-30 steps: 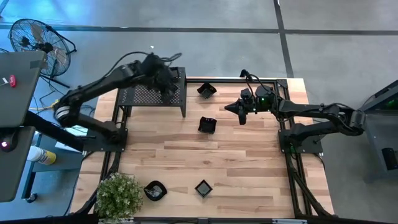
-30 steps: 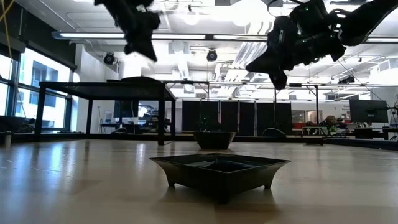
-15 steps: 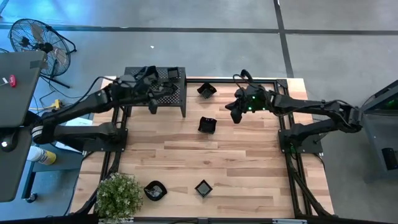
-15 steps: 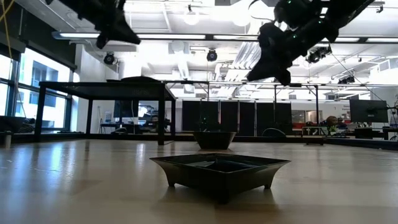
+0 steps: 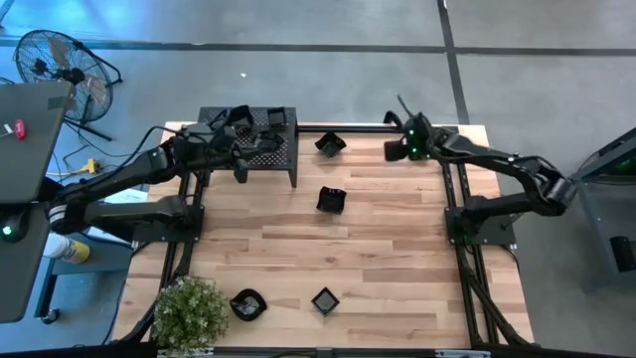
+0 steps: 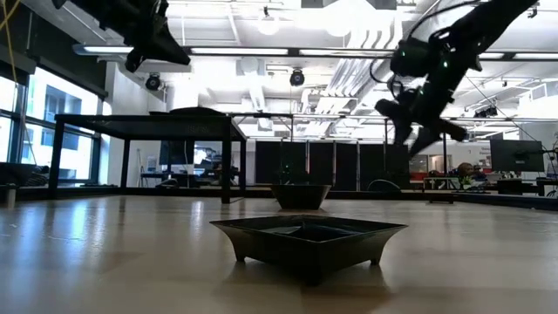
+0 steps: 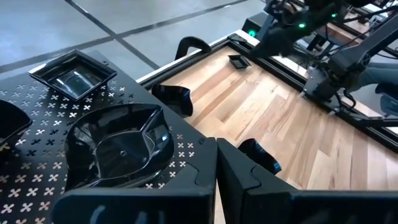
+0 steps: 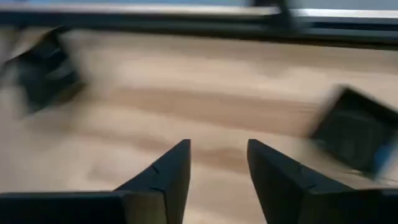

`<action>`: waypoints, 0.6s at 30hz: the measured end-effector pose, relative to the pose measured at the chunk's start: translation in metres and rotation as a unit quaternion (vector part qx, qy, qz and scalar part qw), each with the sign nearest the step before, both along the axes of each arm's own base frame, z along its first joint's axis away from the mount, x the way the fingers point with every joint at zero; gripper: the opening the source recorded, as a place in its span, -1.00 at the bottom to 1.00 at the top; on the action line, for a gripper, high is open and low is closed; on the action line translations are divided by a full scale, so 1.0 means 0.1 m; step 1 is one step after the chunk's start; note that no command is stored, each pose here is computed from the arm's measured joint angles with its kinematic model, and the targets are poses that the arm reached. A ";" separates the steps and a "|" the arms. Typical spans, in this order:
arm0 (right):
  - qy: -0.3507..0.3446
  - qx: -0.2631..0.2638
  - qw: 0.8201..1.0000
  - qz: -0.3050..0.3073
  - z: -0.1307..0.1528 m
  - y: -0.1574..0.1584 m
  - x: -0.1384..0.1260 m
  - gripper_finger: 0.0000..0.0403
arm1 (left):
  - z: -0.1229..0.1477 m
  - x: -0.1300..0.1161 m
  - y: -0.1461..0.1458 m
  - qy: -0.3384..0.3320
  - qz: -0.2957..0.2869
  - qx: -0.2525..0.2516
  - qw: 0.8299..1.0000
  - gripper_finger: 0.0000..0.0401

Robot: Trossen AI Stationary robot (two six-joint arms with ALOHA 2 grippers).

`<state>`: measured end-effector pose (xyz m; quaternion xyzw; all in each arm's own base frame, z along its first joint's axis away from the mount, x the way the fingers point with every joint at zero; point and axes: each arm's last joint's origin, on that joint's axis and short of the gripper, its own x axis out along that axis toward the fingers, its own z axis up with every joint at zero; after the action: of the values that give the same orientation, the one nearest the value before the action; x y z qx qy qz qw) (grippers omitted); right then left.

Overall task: Pick & Place Mini shaped plates
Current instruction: Stack the square plate on top of the other square plates on the shelf

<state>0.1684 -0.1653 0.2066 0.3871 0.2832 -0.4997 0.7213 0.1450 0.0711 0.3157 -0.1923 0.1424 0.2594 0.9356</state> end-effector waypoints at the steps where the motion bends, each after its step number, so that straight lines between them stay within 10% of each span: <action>1: 0.012 0.002 1.000 -0.026 -0.03 -0.04 -0.04 -0.22 | 0.00 0.00 0.00 0.000 0.000 0.000 1.000 -1.00; 7: 0.081 0.033 0.984 -0.153 -0.26 -0.22 -0.28 -0.20 | -0.01 0.00 -0.01 0.004 -0.009 -0.006 1.000 -1.00; 18: 0.076 0.020 0.976 -0.204 -0.49 -0.43 -0.26 -0.26 | -0.05 -0.01 -0.02 0.021 -0.019 -0.017 0.999 -1.00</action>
<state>0.1428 -0.2081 0.1579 0.4118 0.2617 -0.6588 0.5727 0.1437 0.0692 0.3110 -0.2001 0.1703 0.2428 0.9338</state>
